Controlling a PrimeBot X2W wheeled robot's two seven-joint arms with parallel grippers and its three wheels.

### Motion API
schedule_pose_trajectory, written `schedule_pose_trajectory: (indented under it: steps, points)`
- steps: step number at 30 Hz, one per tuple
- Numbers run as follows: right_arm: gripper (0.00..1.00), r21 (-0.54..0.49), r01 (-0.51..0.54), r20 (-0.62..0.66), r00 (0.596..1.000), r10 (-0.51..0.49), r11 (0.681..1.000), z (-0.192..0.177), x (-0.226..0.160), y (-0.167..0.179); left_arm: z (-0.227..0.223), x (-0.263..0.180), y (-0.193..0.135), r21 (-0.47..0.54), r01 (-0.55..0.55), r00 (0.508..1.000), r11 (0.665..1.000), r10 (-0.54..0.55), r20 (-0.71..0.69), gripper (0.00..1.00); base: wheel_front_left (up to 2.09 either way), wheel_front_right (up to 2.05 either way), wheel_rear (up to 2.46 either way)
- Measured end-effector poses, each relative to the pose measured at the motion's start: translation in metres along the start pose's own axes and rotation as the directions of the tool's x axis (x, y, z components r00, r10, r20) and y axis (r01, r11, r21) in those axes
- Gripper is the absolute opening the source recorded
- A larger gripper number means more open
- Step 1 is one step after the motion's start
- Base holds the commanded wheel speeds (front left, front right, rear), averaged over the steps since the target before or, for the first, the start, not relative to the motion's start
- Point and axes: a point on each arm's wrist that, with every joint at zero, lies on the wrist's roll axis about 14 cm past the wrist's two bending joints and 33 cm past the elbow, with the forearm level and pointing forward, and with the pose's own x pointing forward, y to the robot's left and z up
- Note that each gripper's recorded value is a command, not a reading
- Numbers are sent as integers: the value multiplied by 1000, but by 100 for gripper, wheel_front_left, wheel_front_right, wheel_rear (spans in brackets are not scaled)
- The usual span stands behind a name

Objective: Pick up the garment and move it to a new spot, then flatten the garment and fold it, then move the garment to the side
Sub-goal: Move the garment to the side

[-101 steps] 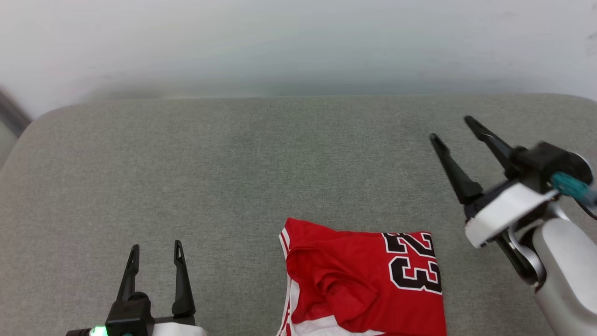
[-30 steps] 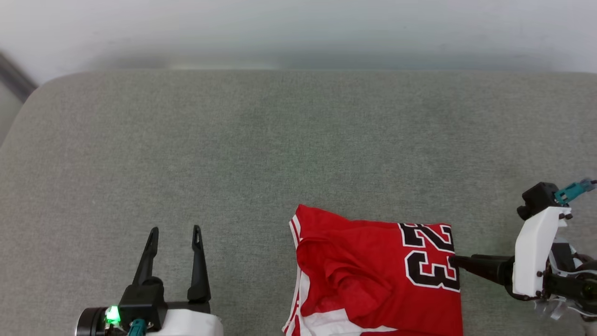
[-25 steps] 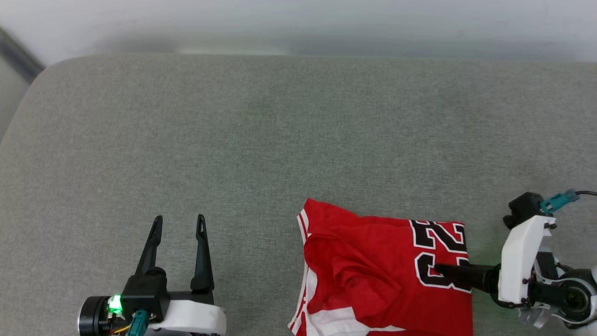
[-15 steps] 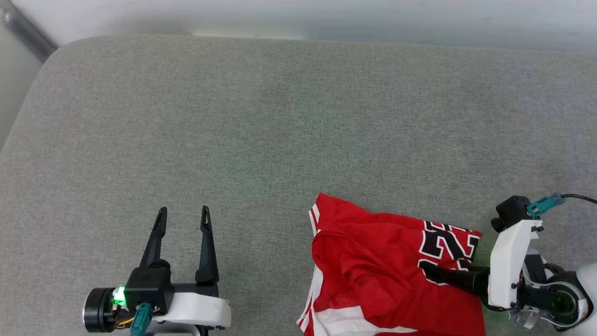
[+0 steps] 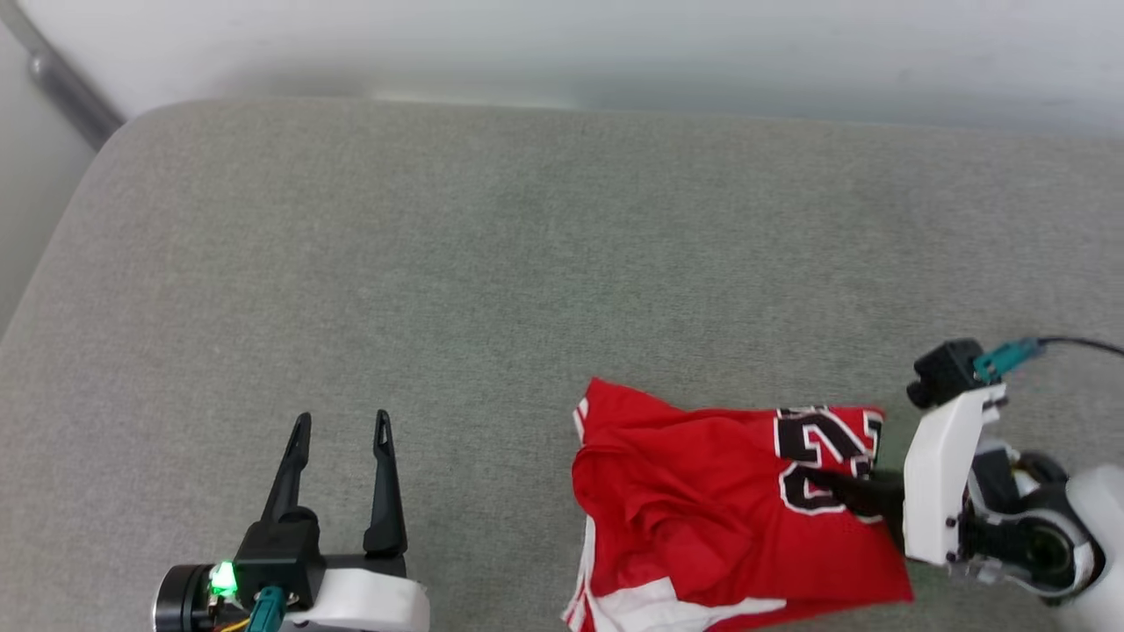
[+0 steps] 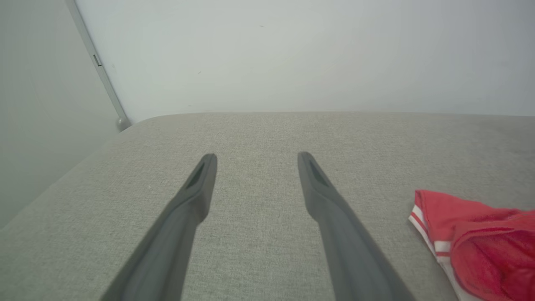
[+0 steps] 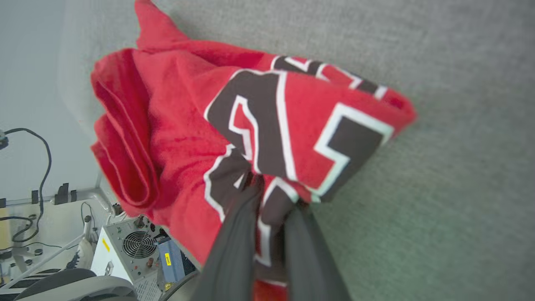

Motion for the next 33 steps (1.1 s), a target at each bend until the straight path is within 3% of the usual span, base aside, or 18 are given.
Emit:
schedule_pose_trajectory:
  steps: [5, 11, 19, 27, 33]
  points:
    - [0, -154, 53, 113, 993, -36, 987, 37, -37, 6, 3, -2, -6, -7, 19, 1000, 1000, -19, 9, 100, 0, 0, 0]
    - [0, -285, 177, 207, 971, -120, 942, 57, -90, 1, 6, 9, -34, -25, 101, 995, 995, -100, 29, 100, 0, 0, 0]
    - [0, -268, 425, 256, 897, -361, 865, 52, -160, -60, 10, 37, -84, -53, 240, 969, 969, -237, 66, 100, 0, 0, 0]
    - [0, -187, 642, 225, 764, -604, 743, 52, -207, -146, -9, 65, -114, -65, 312, 950, 948, -309, 53, 100, 0, 0, 0]
    - [0, -185, 775, 170, 631, -757, 604, 55, -233, -209, -31, 84, -127, -70, 346, 938, 936, -344, 33, 100, 0, 0, 0]
